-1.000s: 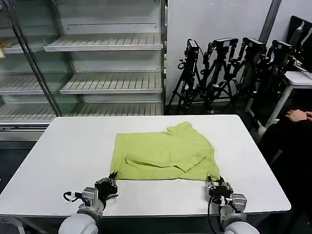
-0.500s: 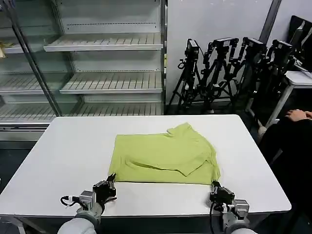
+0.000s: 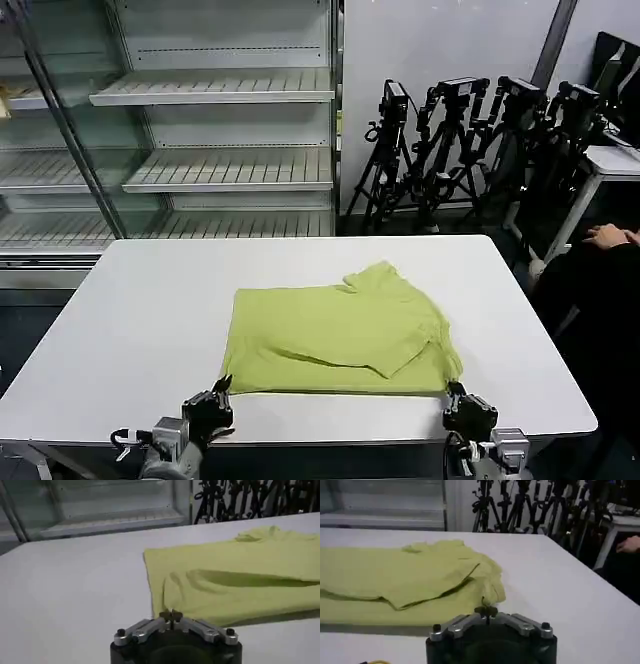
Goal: Fold and organize the clothes.
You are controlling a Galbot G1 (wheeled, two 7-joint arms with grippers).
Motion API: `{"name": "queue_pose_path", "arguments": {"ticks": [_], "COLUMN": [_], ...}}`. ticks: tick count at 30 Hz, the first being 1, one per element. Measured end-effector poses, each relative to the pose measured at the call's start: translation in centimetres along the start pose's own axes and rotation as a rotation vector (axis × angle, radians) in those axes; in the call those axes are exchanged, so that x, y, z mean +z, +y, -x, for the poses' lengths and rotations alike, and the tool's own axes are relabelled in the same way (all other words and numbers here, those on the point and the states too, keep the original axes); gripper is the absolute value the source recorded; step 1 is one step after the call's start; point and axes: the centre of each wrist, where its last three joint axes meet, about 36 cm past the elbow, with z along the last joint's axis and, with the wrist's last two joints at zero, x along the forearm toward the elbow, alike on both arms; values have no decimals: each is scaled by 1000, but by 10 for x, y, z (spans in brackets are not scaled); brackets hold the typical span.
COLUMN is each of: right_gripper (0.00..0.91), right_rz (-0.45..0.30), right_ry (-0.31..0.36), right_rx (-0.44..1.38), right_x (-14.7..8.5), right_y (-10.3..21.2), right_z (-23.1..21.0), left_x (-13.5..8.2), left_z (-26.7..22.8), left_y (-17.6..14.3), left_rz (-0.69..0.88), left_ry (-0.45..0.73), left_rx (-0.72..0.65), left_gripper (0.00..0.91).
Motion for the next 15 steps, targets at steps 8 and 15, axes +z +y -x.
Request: {"name": "queue_pose_path", "arguments": {"ticks": [8,15], "right_gripper": [0,907], "right_rz": [-19,-32], "right_ry": [41,54], "right_rx": [-4,-4], "right_x": [8,7], "right_y": [2,5], "right_z": [-22,-34], "left_x": [8,11], "left_z": [-24,-35], "left_y": [-2,-2], "left_rz": [23,47], "left_ry": [31,54], "left_rx": [-13,-18], "left_gripper": [30,907]}}
